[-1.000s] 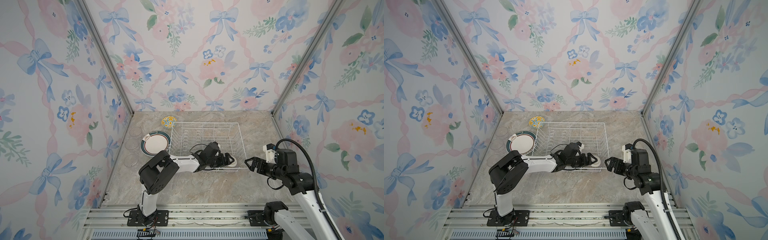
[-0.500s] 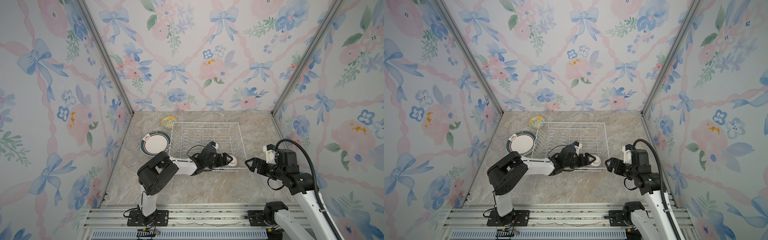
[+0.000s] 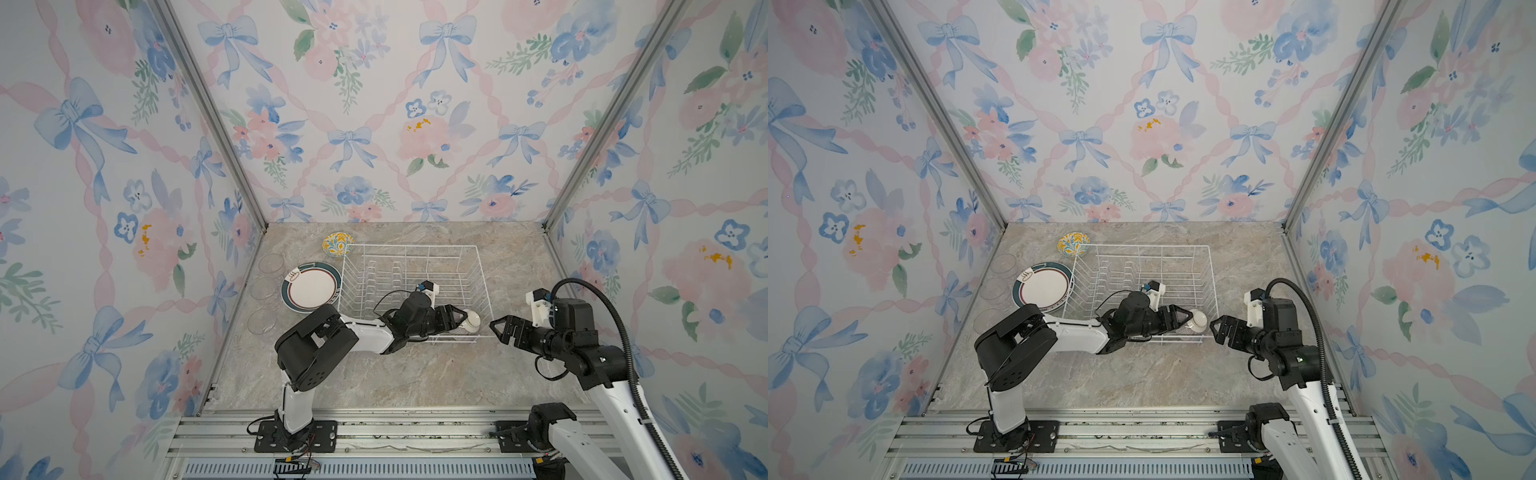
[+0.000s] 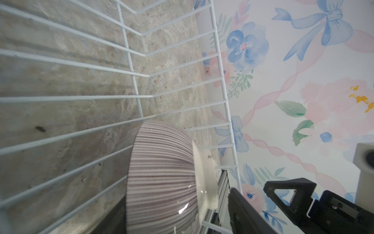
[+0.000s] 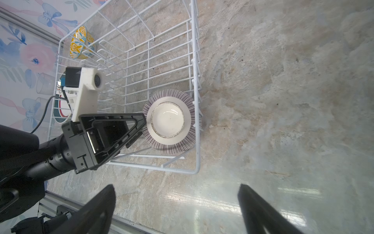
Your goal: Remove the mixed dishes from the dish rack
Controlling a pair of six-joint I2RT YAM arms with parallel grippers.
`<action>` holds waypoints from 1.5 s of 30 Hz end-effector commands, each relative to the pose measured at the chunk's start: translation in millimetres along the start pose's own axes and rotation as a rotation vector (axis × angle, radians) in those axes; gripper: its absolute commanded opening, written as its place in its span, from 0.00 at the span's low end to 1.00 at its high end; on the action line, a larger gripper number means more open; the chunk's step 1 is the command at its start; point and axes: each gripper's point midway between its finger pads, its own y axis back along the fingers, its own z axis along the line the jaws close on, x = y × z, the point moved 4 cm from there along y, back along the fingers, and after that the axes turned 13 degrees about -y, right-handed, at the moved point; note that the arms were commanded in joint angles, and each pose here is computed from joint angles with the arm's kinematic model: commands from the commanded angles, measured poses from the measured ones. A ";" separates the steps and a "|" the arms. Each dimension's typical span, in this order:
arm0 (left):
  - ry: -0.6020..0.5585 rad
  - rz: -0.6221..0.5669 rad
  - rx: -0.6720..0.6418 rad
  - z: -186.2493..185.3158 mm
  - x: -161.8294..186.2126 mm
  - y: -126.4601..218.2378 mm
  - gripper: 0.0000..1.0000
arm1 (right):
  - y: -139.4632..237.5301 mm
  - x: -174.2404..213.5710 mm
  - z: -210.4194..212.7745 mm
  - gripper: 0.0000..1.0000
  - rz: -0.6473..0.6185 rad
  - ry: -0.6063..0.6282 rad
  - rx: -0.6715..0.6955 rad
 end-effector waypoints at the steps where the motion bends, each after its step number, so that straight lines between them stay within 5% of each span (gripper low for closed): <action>1: -0.008 -0.004 0.046 -7.0 3.3 -0.9 0.66 | 2.0 -0.4 -0.9 0.97 -0.001 0.005 0.001; 16: 0.004 0.019 0.057 0.5 9.6 -17.0 0.42 | 2.9 0.3 -0.6 0.97 0.001 0.001 -0.001; 26: 0.009 0.040 0.072 1.3 10.8 -28.6 0.36 | 2.7 0.0 -1.3 0.97 -0.001 0.002 0.002; 34: 0.015 0.052 0.074 6.8 10.4 -35.9 0.16 | 3.0 0.4 -2.1 0.97 -0.002 0.000 0.004; 45: -0.001 0.040 0.075 6.6 4.3 -34.8 0.03 | 3.3 0.2 -1.9 0.97 -0.002 0.000 0.005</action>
